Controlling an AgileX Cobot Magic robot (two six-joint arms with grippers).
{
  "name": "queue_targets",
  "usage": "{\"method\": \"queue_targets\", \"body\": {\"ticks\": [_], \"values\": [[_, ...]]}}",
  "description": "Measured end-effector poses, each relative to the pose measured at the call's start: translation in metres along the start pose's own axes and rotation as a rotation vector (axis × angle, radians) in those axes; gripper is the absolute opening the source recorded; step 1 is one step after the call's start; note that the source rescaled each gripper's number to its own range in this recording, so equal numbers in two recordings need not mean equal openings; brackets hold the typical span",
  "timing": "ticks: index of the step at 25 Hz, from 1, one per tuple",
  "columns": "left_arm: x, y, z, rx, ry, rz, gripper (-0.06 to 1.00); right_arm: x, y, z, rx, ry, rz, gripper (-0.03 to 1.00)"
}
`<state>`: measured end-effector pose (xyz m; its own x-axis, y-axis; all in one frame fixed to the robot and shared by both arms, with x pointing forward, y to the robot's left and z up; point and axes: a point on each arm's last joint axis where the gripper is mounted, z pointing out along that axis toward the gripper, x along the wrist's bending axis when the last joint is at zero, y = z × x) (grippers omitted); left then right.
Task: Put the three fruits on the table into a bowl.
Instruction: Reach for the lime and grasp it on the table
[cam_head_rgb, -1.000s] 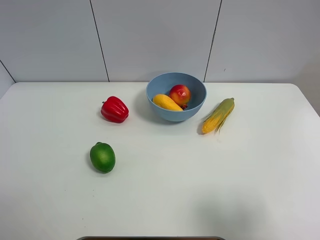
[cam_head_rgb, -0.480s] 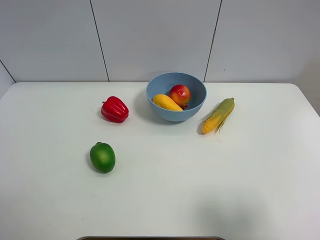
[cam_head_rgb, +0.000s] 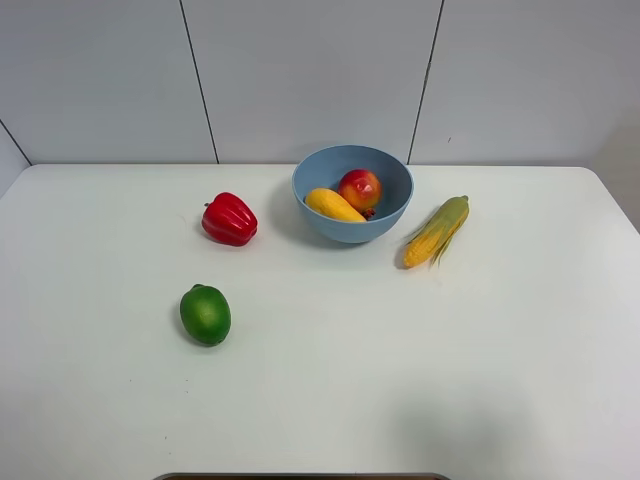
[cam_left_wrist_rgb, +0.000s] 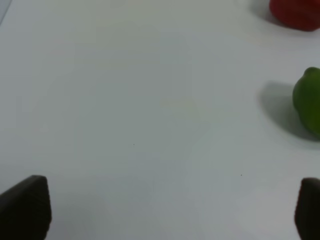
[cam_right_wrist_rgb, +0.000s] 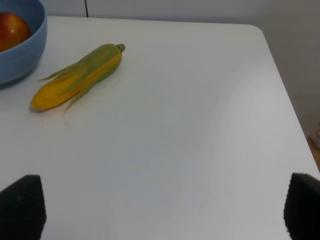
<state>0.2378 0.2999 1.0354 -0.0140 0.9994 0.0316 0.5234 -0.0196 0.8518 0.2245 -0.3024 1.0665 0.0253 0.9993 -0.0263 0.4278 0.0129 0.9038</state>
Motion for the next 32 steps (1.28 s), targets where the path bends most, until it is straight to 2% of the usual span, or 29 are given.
{"method": "queue_targets", "body": {"ticks": [14,23,27,32], "values": [[0.002,0.000,0.000,0.000,0.025,0.013,1.00,0.000,0.000,0.000,0.001,0.000,0.000,0.89],[0.002,0.001,0.000,-0.007,0.017,0.009,1.00,0.000,0.000,0.000,0.001,0.000,0.000,0.89],[0.001,0.008,0.006,0.040,0.002,0.001,1.00,0.000,0.000,0.000,0.001,0.000,0.000,0.89],[0.001,0.039,0.021,0.131,-0.021,0.000,1.00,0.000,0.000,0.000,0.001,0.000,0.000,0.89]]}}
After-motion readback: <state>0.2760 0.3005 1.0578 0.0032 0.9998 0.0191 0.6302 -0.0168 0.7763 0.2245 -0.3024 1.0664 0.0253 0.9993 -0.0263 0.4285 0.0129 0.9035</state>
